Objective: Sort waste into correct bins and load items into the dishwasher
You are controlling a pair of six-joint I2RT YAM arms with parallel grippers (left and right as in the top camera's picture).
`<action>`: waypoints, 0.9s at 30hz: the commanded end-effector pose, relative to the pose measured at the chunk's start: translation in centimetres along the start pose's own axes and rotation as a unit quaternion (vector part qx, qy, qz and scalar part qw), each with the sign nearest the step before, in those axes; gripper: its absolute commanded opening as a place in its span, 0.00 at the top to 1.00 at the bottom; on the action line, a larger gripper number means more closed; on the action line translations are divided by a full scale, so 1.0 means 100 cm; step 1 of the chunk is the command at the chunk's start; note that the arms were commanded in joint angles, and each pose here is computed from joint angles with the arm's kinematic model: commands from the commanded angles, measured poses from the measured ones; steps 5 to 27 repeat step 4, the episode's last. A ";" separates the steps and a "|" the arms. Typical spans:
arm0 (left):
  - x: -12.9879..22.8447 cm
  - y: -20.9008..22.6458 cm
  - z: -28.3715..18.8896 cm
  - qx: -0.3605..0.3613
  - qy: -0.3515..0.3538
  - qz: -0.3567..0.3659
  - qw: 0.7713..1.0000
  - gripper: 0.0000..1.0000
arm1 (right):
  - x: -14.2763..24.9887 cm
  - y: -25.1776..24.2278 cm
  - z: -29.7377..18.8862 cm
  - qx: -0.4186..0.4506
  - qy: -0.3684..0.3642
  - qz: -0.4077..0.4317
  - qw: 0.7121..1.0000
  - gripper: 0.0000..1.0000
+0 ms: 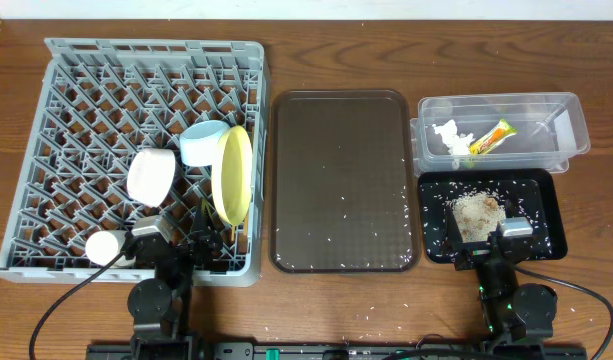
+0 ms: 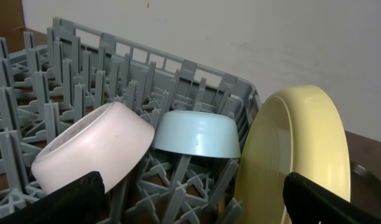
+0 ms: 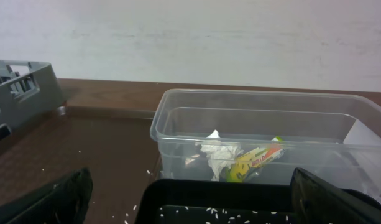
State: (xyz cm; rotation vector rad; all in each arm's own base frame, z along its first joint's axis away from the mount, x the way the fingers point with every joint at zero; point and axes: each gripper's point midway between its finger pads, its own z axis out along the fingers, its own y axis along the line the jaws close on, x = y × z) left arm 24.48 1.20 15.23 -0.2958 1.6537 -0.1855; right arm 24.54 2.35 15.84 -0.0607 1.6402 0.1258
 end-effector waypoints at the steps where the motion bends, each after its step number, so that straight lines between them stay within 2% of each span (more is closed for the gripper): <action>1: 0.014 0.007 0.001 -0.013 0.022 0.007 1.000 0.07 | 0.001 -0.002 0.000 0.005 0.001 -0.007 1.000 0.01; 27: 0.014 0.007 0.001 -0.013 0.022 0.007 1.000 0.08 | 0.001 -0.002 0.000 0.005 0.001 -0.007 1.000 0.01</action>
